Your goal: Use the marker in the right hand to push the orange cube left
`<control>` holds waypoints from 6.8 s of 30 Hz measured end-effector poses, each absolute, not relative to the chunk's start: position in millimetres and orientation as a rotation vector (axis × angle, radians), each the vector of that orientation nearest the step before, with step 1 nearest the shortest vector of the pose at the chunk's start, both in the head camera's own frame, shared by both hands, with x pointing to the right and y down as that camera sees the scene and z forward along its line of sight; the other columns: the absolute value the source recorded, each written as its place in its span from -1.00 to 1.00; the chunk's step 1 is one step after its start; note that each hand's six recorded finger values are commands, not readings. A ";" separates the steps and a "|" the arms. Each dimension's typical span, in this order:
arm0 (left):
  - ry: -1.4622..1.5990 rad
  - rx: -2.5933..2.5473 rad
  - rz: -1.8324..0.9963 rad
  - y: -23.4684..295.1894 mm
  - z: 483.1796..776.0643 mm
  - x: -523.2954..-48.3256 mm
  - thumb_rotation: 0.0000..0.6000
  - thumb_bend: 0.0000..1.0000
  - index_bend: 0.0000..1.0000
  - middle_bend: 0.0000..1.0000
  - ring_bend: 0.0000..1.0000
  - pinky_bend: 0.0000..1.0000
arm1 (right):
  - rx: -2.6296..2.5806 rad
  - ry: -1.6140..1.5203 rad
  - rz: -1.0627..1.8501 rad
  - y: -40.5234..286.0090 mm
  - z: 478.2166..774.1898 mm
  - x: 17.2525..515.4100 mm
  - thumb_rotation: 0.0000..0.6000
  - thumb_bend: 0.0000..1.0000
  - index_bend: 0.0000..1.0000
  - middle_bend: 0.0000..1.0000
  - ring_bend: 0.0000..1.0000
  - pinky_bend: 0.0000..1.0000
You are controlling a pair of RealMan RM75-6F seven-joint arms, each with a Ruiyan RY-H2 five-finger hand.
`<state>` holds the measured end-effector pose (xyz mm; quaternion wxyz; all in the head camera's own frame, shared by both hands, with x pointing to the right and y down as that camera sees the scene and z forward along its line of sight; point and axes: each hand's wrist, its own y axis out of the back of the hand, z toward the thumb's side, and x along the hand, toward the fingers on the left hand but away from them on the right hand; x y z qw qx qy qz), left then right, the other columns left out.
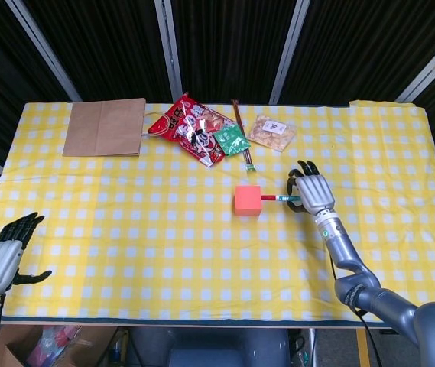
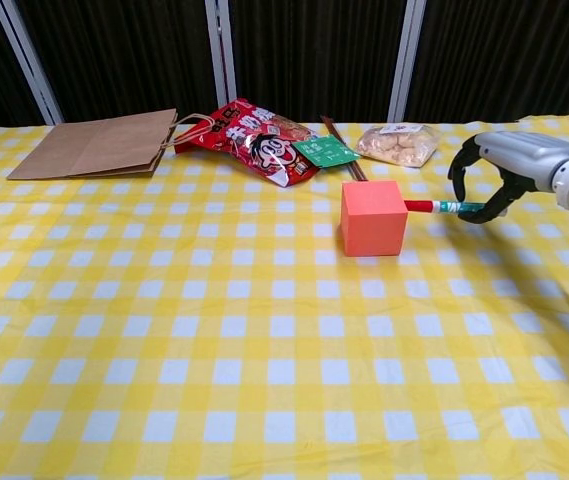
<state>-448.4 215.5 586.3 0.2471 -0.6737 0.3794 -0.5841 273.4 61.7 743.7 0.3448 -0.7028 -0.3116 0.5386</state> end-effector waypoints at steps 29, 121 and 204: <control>1.044 -1.854 -1.589 215.7 584.8 -449.5 1.00 -0.96 -1.00 -1.00 -1.00 -1.00 | -1.822 -0.778 1.350 71.3 742.5 240.9 1.00 0.05 0.38 -0.41 -0.85 -0.84; 1.084 -1.941 -1.559 215.7 579.8 -449.1 1.00 -0.96 -1.00 -1.00 -1.00 -1.00 | -1.779 -0.737 1.422 108.8 748.2 128.1 1.00 0.05 0.38 -0.40 -0.82 -0.83; 1.072 -1.891 -1.599 222.5 579.7 -452.6 1.00 -0.96 -1.00 -1.00 -1.00 -1.00 | -1.628 -0.756 1.522 78.1 726.6 283.6 1.00 0.07 0.38 -0.39 -0.81 -0.81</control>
